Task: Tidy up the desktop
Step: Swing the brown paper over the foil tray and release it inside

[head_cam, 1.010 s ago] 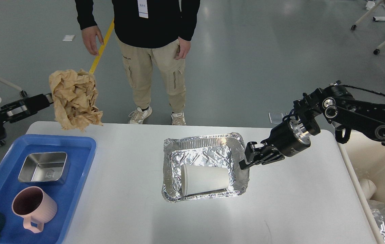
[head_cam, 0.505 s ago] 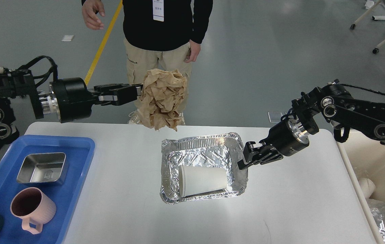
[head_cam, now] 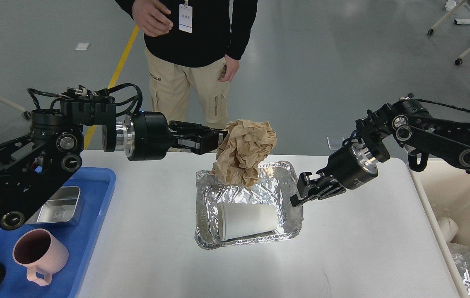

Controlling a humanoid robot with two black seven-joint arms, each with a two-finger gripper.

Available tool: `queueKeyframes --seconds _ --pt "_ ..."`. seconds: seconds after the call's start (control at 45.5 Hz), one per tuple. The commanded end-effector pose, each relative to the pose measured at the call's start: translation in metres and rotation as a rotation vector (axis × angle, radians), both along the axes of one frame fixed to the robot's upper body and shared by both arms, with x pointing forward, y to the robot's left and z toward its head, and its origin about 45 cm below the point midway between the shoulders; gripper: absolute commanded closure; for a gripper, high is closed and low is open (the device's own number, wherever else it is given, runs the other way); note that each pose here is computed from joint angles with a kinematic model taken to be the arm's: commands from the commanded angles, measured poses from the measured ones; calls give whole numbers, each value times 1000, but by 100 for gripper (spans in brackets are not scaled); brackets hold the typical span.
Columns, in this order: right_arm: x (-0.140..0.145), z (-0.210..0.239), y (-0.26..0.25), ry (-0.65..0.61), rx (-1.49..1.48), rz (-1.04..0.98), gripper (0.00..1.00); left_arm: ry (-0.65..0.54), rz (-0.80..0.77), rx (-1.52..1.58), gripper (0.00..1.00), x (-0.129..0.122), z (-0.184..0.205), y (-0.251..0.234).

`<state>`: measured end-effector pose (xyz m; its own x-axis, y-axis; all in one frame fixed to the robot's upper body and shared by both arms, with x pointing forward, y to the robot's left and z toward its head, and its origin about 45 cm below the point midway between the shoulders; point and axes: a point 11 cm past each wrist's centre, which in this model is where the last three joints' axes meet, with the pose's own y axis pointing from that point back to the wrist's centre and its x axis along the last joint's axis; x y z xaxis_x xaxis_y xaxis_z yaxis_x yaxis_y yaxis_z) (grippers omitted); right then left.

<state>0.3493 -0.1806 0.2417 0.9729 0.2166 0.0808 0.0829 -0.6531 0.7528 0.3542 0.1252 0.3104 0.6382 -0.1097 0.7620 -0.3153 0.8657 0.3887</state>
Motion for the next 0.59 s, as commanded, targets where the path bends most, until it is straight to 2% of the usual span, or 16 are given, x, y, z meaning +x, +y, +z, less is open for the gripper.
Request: queueKeyframes --seconds 0.0,0.088,0.198,0.242,0.571 --pt "0 0 -1 1 -1 -2 100 19 5 18 87 0 -10 1" --pt "0 1 -2 -1 1 -5 100 33 12 22 83 1 -15 2" --pt "2 6 -2 -3 10 -12 100 42 20 19 60 3 -17 2" --pt "3 6 -3 -3 9 -15 100 49 23 16 53 4 -19 2" --pt "6 10 -10 -12 5 -32 100 83 50 7 25 3 -30 6"
